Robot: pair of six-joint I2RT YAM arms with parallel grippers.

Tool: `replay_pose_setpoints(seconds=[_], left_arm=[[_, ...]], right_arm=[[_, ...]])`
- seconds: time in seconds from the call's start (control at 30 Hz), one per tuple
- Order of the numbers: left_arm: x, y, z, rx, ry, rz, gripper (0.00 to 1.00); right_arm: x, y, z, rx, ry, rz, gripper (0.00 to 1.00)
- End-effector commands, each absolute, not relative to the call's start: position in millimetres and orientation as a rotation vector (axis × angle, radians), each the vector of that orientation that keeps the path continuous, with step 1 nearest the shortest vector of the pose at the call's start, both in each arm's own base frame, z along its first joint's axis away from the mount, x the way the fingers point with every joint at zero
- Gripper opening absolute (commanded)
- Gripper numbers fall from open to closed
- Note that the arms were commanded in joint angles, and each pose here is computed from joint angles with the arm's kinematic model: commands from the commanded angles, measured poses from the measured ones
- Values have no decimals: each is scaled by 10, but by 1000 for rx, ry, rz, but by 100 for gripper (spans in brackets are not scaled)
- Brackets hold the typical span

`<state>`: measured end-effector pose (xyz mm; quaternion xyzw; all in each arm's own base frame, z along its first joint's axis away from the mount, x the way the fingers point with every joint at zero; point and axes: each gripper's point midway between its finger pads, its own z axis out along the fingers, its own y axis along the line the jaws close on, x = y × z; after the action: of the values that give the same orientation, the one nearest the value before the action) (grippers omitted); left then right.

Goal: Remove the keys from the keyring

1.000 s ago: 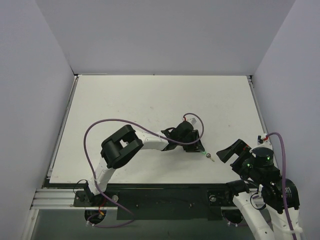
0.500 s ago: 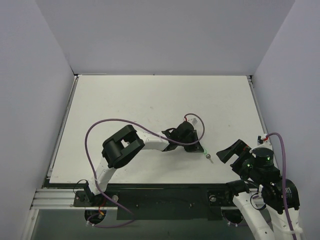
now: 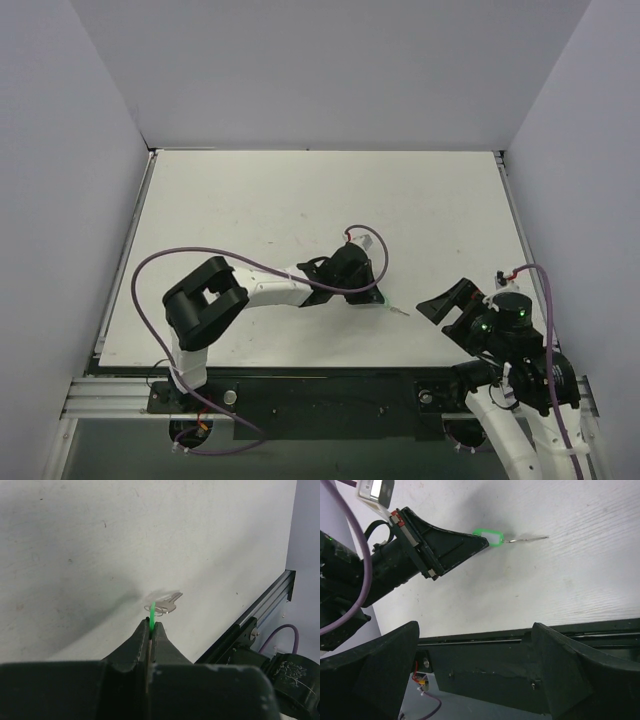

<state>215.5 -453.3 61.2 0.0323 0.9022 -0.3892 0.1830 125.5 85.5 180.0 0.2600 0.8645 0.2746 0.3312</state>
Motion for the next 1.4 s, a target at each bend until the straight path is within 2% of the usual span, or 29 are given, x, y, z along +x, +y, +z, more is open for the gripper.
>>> replay_pose_setpoints(seconds=[0.0, 0.13, 0.23, 0.43, 0.6, 0.73, 0.87, 0.93, 1.03, 1.1, 1.17, 1.27, 1.37], left_arm=[[2205, -4362, 898, 100, 2476, -1060, 0], [2222, -4252, 1066, 92, 2442, -1031, 0], [2154, -4102, 1063, 89, 2483, -973, 0], [2114, -3930, 1302, 35, 2470, -951, 0], [2073, -3742, 1599, -71, 2472, -932, 0], [2051, -3619, 1906, -162, 2455, -942, 0], [2013, -3566, 2301, -205, 2396, -1027, 0], [1996, -3518, 2455, -232, 2373, -1052, 0], [1971, -3437, 2644, -259, 2344, -1073, 0], [1949, -3383, 2731, -270, 2337, -1075, 0], [1937, -3345, 2841, -281, 2318, -1091, 0], [1914, -3312, 2960, -290, 2299, -1117, 0], [1892, -3285, 3124, -298, 2275, -1149, 0]], right_arm=[[1378, 1091, 1914, 629, 2194, 904, 89], [1433, 1204, 1917, 598, 2222, 965, 81], [1473, 1246, 1958, 568, 2246, 973, 84], [1556, 1308, 2170, 489, 2211, 1006, 84], [1625, 1372, 2428, 406, 2124, 1056, 79], [1724, 1352, 2671, 367, 1974, 1065, 81], [1825, 1077, 2798, 427, 1880, 892, 84], [1870, 816, 2674, 586, 1950, 713, 81], [1756, 509, 2491, 755, 2073, 480, 83], [1700, 451, 2526, 778, 2078, 447, 84], [1686, 506, 2570, 748, 2030, 516, 88], [1674, 879, 3012, 516, 1847, 824, 90], [1672, 1178, 3213, 363, 1791, 1012, 91]])
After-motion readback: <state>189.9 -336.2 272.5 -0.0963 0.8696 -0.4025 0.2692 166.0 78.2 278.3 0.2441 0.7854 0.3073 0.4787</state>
